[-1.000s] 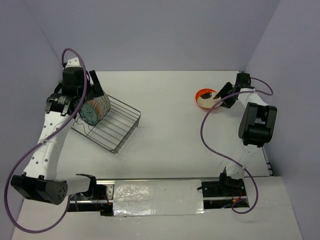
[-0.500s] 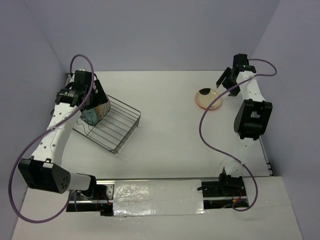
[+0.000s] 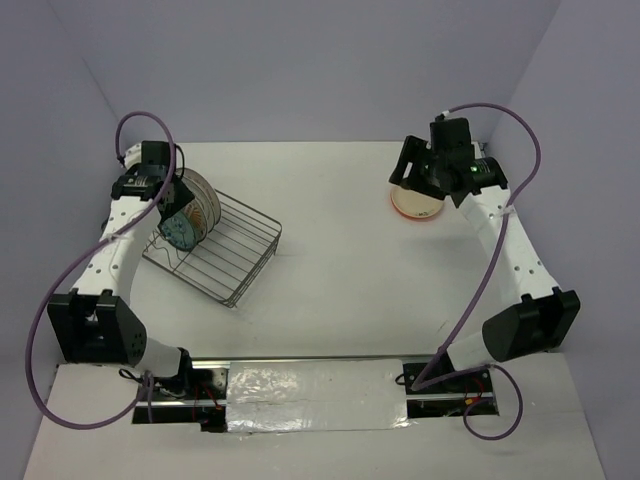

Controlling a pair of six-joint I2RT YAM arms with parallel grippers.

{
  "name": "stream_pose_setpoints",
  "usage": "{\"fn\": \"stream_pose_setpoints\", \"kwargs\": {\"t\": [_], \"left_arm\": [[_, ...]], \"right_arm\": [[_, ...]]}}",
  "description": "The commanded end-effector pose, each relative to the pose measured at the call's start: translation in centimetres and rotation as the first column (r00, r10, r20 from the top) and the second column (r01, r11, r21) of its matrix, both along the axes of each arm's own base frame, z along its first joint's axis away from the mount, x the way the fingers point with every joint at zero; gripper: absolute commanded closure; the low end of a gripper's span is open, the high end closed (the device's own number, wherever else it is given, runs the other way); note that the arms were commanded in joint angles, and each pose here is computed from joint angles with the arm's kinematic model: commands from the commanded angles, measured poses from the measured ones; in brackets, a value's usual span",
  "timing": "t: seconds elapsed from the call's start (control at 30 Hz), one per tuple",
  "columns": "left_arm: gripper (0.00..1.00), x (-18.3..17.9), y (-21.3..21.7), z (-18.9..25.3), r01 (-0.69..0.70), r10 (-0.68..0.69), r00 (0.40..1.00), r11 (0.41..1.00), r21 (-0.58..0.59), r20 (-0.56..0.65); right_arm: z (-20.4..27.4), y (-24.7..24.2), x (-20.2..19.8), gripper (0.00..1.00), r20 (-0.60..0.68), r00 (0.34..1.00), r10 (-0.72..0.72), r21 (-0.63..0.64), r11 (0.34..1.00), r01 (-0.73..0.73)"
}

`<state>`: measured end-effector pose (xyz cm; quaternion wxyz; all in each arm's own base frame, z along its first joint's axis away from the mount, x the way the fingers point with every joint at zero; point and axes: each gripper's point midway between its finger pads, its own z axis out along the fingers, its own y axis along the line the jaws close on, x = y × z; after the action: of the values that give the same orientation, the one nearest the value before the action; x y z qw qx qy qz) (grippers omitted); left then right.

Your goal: Unload the plates from the dish rack

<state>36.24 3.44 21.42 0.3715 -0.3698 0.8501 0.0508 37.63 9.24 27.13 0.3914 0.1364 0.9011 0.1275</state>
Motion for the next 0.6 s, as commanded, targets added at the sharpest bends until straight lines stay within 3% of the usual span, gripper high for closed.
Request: {"fn": "stream_pose_setpoints", "kwargs": {"t": [0.0,0.1,0.27,0.37,0.43,0.57], "left_arm": [[0.42,2.3,0.9,-1.8,-0.037,0.04,0.997,0.998,-0.06,0.061],[0.51,2.8,1.5,-3.3,-0.053,0.055,0.998,0.997,-0.056,0.038],[0.54,3.4,1.8,-5.2,-0.043,0.045,0.999,0.996,-0.076,0.025],[0.71,3.5,1.6,-6.4,-0.035,0.036,0.999,0.995,-0.09,0.01],[0.7,3.6,1.7,-6.7,-0.033,0.035,0.999,0.995,-0.095,0.019],[0.6,3.9,1.2,-6.3,-0.003,0.007,0.999,0.993,-0.115,0.031]], "right_arm": [[-0.7,0.9,-1.3,0.2,-0.016,0.999,0.038,0.003,0.999,-0.038],[0.3,1.0,-2.0,0.2,-0.003,0.998,0.057,-0.017,0.998,-0.057],[2.9,0.9,-2.0,0.2,0.031,0.997,0.07,-0.042,0.997,-0.069],[4.3,0.8,-1.7,0.2,0.055,0.996,0.068,-0.052,0.996,-0.065],[5.1,0.7,-1.7,0.2,0.067,0.995,0.07,-0.063,0.996,-0.066],[5.4,0.6,-1.6,0.2,0.066,0.995,0.072,-0.076,0.995,-0.067]]}}
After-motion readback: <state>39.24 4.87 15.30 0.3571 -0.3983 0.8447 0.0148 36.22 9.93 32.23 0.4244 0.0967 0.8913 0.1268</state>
